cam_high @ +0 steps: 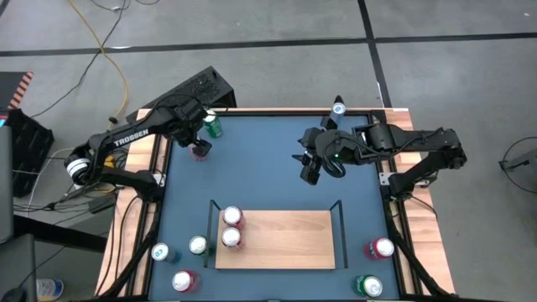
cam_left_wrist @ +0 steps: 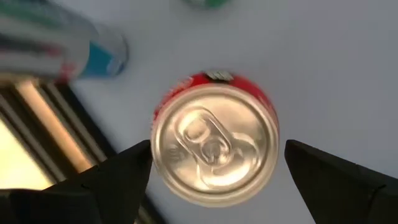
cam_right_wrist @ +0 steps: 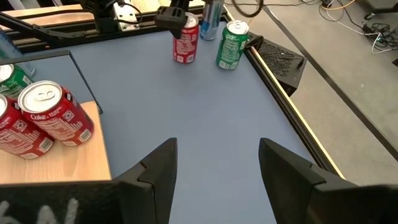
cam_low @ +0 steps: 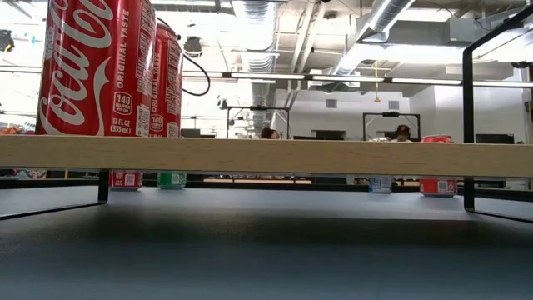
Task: Place canned beverage on shelf
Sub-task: Put the red soda can on the shelf aligned with the other red soda can
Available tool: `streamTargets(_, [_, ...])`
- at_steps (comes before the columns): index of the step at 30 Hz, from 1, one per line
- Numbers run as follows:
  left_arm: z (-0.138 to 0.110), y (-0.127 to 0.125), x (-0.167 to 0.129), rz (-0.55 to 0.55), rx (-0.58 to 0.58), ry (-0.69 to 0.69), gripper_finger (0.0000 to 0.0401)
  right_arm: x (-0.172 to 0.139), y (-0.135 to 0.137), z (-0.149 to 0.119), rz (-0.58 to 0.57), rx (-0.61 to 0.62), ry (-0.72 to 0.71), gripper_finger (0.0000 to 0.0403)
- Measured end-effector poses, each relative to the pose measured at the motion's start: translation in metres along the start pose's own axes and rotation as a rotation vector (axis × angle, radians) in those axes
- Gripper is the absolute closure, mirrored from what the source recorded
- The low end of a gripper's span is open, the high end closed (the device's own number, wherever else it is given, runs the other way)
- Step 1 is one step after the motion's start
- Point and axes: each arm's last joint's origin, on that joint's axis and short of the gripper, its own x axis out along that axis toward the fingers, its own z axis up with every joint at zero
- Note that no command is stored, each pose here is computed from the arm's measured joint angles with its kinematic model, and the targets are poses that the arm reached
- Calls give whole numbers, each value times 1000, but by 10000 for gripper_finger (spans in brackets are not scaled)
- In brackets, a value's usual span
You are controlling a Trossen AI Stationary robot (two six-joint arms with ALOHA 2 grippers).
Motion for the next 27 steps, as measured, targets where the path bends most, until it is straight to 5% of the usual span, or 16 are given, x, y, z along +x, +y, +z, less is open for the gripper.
streamTargets(14, [6,-4,11,2,1,37,128,0,0,-3,-6,-13,25,191])
streamTargets(27, [-18,8,-29,8,-316,-93,131,0,0,-3,-7,-6,26,191])
